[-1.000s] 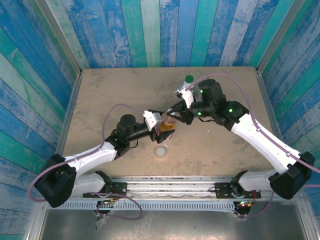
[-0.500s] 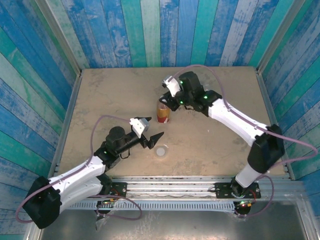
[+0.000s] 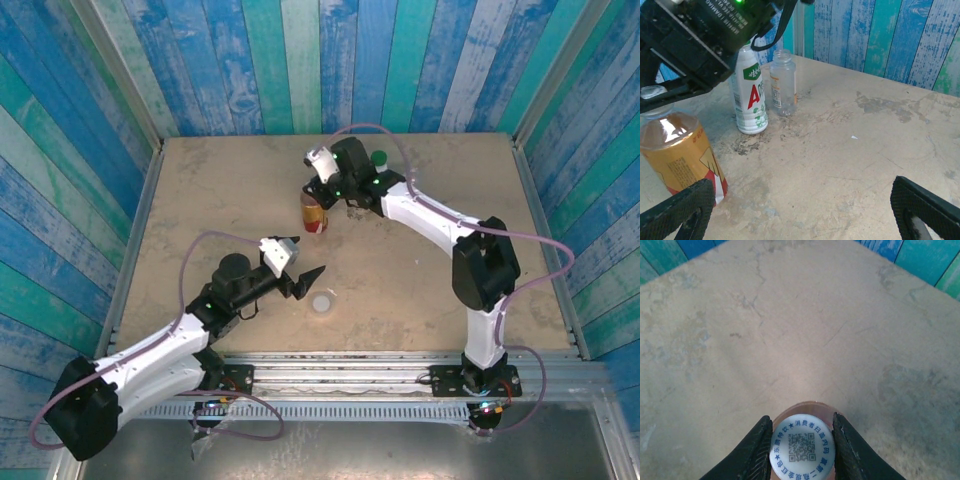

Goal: Screw on the bottle caps

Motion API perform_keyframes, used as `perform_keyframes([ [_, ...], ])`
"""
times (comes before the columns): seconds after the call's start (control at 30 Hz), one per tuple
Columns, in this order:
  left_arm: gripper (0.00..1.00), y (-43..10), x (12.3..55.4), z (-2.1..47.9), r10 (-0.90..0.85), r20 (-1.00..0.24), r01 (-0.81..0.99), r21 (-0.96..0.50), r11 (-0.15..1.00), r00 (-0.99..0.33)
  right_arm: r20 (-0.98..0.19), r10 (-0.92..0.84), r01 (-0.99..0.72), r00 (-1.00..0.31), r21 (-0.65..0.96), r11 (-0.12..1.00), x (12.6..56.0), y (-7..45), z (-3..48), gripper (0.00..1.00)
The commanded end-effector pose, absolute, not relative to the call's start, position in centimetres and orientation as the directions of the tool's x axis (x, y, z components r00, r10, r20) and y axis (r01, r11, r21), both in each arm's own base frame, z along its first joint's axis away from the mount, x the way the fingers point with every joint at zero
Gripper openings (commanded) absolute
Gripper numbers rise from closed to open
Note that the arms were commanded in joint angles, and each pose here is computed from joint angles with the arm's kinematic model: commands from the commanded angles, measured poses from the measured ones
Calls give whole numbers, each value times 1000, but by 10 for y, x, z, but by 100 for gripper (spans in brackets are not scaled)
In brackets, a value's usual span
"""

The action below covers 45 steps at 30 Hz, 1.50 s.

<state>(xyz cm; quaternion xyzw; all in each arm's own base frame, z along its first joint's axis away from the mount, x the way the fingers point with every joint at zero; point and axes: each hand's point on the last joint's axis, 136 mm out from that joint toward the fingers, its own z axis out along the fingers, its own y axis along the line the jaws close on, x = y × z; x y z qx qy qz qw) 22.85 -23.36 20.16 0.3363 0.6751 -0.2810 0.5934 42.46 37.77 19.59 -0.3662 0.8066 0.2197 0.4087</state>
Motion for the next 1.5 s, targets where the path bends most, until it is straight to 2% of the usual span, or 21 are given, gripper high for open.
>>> perform_keyframes([
  [0.0, 94, -232, 225, 206, 106, -993, 790, 24, 613, -52, -825, -397, -767, -402, 68, 638, 429, 383, 195, 34],
  [0.2, 94, -228, 222, 212, 84, -996, 785, 24, 619, -35, -835, -388, -769, -391, 64, 637, 430, 385, 202, 47],
  [0.4, 94, -233, 221, 206, 120, -992, 804, 37, 594, -43, -874, -350, -761, -337, 35, 647, 429, 379, 242, 63],
  [0.67, 94, -255, 222, 216, 78, -997, 856, 19, 517, -25, -921, -265, -632, -287, -26, 775, 422, 326, 291, 76],
  [0.9, 94, -289, 234, 228, 63, -998, 878, 20, 478, -11, -924, -209, -447, -321, -47, 893, 415, 239, 295, 80],
  [1.13, 94, -329, 240, 226, 72, -997, 904, 18, 428, -14, -899, -102, -259, -426, 13, 966, 419, 146, 265, 79],
  [1.23, 94, -340, 239, 224, 76, -997, 919, 7, 395, -26, -874, -95, -239, -477, 25, 971, 428, 125, 247, 79],
  [1.47, 94, -347, 240, 223, 82, -996, 926, -6, 377, -40, -808, -131, -233, -574, 7, 972, 461, 112, 214, 79],
])
